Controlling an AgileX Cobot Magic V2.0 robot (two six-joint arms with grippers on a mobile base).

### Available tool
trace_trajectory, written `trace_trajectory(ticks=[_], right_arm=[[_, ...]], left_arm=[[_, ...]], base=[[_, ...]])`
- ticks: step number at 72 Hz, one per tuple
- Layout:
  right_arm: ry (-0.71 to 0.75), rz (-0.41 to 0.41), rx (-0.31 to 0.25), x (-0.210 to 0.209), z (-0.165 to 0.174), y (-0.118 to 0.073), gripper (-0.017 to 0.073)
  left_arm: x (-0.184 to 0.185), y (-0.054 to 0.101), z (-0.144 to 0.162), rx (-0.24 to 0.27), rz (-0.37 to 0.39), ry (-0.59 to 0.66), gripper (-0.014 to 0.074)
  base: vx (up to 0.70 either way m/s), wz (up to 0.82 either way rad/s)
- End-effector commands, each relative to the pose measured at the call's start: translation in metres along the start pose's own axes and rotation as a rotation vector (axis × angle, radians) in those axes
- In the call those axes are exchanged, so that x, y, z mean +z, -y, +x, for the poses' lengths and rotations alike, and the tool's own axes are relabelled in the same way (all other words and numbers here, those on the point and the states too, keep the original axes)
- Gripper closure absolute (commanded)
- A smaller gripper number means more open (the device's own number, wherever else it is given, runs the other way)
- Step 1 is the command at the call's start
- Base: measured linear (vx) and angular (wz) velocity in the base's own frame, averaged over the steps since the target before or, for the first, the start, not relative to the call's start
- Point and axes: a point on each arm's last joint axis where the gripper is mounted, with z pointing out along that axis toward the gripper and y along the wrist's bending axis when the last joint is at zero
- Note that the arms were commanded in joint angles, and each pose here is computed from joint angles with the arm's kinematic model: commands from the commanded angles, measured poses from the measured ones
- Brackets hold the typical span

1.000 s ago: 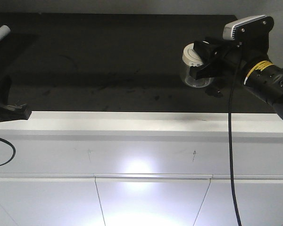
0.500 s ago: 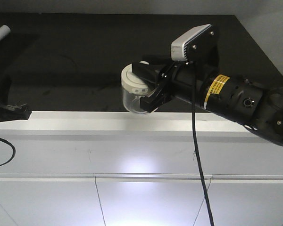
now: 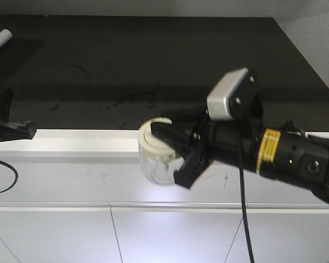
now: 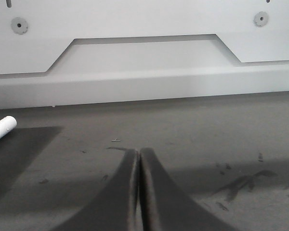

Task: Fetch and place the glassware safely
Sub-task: 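Lift the jar with the right gripper and pull it out of the hood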

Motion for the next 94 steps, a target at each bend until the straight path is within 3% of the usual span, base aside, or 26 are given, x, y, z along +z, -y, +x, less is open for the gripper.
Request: trace_trajectory(ticks=[1, 20, 94], right_arm=[[0.119, -0.046, -0.001, -0.014, -0.016, -0.011, 0.0563], [0.104, -0.065, -0.017, -0.028, -0.004, -0.023, 0.0563], [0.113, -0.079, -0.019, -0.028, -0.005, -0.024, 0.0563]], left_arm=[[0.000, 0.000, -0.020, -0.007, -0.002, 0.124, 0.0601], [0.000, 0.000, -0.020, -0.007, -0.002, 0.124, 0.0601], [0.000, 0.000, -0.020, -0.007, -0.002, 0.124, 0.0601]], base=[[0.00, 0.00], [0.00, 0.00], [0.00, 0.00]])
